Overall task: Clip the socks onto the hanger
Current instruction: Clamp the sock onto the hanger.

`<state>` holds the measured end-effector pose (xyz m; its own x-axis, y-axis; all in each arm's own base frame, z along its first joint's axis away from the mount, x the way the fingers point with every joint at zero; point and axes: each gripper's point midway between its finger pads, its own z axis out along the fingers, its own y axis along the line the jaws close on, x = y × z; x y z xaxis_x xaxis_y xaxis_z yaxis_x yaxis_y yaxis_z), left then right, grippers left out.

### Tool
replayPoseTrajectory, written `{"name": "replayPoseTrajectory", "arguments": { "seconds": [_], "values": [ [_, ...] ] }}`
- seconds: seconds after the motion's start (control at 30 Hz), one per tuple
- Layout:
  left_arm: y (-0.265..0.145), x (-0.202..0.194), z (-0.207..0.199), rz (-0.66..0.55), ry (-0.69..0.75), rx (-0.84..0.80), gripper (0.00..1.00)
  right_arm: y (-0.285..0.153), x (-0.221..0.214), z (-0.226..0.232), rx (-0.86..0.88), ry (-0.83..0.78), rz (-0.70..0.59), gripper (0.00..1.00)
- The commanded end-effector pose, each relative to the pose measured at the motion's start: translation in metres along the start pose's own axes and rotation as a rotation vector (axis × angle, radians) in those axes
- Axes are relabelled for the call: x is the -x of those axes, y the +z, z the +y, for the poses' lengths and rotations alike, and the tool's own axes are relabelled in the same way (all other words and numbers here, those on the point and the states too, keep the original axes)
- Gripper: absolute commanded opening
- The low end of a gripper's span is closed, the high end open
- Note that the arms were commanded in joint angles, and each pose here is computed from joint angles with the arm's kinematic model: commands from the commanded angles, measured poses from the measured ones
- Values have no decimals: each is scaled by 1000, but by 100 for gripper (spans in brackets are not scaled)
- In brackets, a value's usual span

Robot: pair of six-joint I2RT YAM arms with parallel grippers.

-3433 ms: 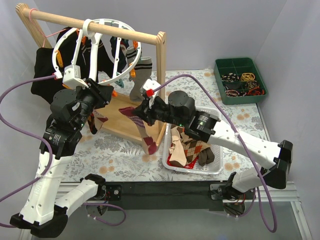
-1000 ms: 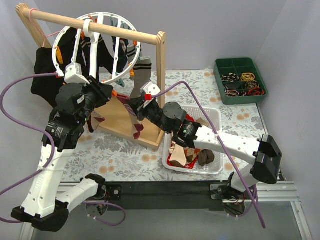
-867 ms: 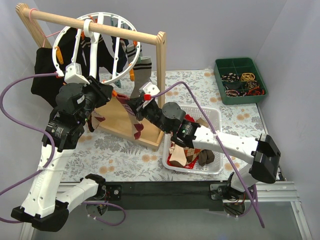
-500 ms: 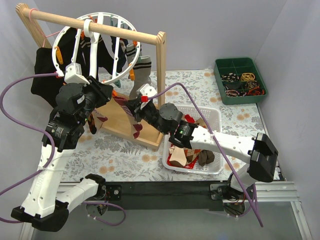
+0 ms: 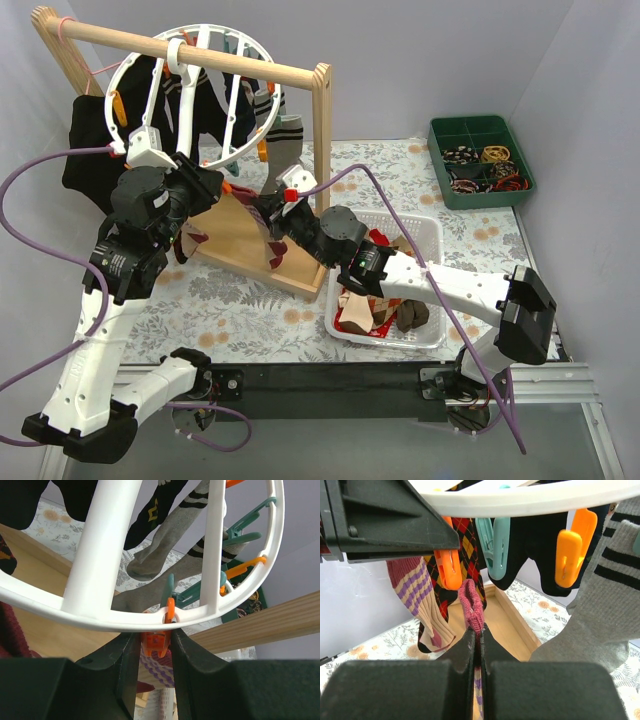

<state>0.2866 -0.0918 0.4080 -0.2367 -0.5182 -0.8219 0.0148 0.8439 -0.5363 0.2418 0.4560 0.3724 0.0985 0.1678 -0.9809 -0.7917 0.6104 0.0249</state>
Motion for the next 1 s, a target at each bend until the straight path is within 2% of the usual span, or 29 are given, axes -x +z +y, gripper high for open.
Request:
{"name": "replayPoseTrajectory", "arguments": {
  "seconds": [0.0,0.53,0.97],
  "values": [
    [-3,12,0,-32,-1,15,0,4,53,5,7,35,-144,1],
    [-8,29,-6,-87,-22,6,0,5,43,9,14,35,-125,1],
    [-3,24,-4,-73,-30,14,0,6,43,10,10,38,-127,1]
  ]
}}
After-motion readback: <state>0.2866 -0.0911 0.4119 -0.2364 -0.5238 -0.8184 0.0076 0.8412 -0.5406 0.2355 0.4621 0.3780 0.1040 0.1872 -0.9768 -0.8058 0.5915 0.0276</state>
